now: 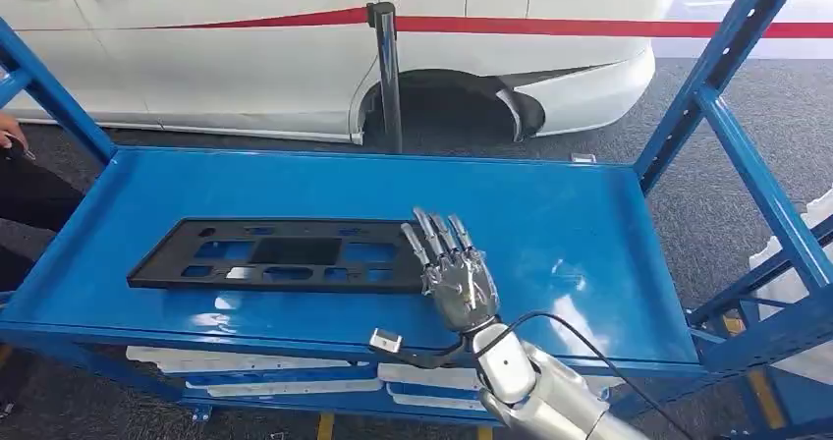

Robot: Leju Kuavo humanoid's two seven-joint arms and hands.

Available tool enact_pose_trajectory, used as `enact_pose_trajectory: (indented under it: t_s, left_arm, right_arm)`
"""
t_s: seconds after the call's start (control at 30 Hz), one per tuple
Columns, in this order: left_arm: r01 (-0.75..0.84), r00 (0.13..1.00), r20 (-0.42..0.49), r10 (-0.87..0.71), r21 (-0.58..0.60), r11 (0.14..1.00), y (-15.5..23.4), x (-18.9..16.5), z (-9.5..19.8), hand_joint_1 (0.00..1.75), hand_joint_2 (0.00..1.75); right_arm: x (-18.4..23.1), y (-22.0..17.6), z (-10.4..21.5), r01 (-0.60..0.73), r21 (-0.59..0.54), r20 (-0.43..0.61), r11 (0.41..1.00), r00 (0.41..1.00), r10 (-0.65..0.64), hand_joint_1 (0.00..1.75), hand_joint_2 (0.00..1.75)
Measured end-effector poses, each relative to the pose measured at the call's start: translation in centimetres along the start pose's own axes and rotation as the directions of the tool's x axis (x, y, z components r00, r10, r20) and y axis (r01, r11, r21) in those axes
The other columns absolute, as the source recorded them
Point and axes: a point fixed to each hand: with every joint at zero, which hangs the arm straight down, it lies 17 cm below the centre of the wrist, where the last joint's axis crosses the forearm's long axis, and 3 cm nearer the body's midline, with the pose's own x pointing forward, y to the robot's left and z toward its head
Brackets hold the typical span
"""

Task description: Take the parts from the cabinet and place them on the table.

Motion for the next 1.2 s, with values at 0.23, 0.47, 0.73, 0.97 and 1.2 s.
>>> enact_pose_trajectory:
  t_s: [0.23,0.47,0.73,0.97,1.2]
  left_arm:
    - [0.008,1.0,0.001,-0.008,0.0,1.0,0.1,0.1,0.0,0.0,0.0]
    - [0.008,1.0,0.002,-0.008,0.0,1.0,0.1,0.2,0.0,0.0,0.0]
    - [0.003,1.0,0.004,-0.003,-0.003,1.0,0.1,0.2,0.0,0.0,0.0]
    - [0.006,1.0,0.005,-0.006,-0.002,1.0,0.1,0.2,0.0,0.0,0.0]
    - [-0.012,1.0,0.006,0.012,0.001,1.0,0.1,0.2,0.0,0.0,0.0]
  right_arm:
    - [-0.7,0.5,-0.2,0.01,-0.001,-0.028,1.0,1.0,-0.01,0.0,1.75]
    - [-0.9,0.7,-0.2,0.03,-0.016,-0.041,0.999,0.999,-0.031,0.0,1.75]
    - [-0.6,0.0,-0.5,0.04,-0.066,-0.031,0.997,0.999,-0.042,0.0,1.75]
    - [1.1,0.2,-0.4,0.047,-0.064,0.052,0.997,0.998,-0.044,0.0,1.75]
    - [4.1,-0.1,0.3,0.023,-0.075,0.138,0.997,0.99,-0.012,0.0,1.75]
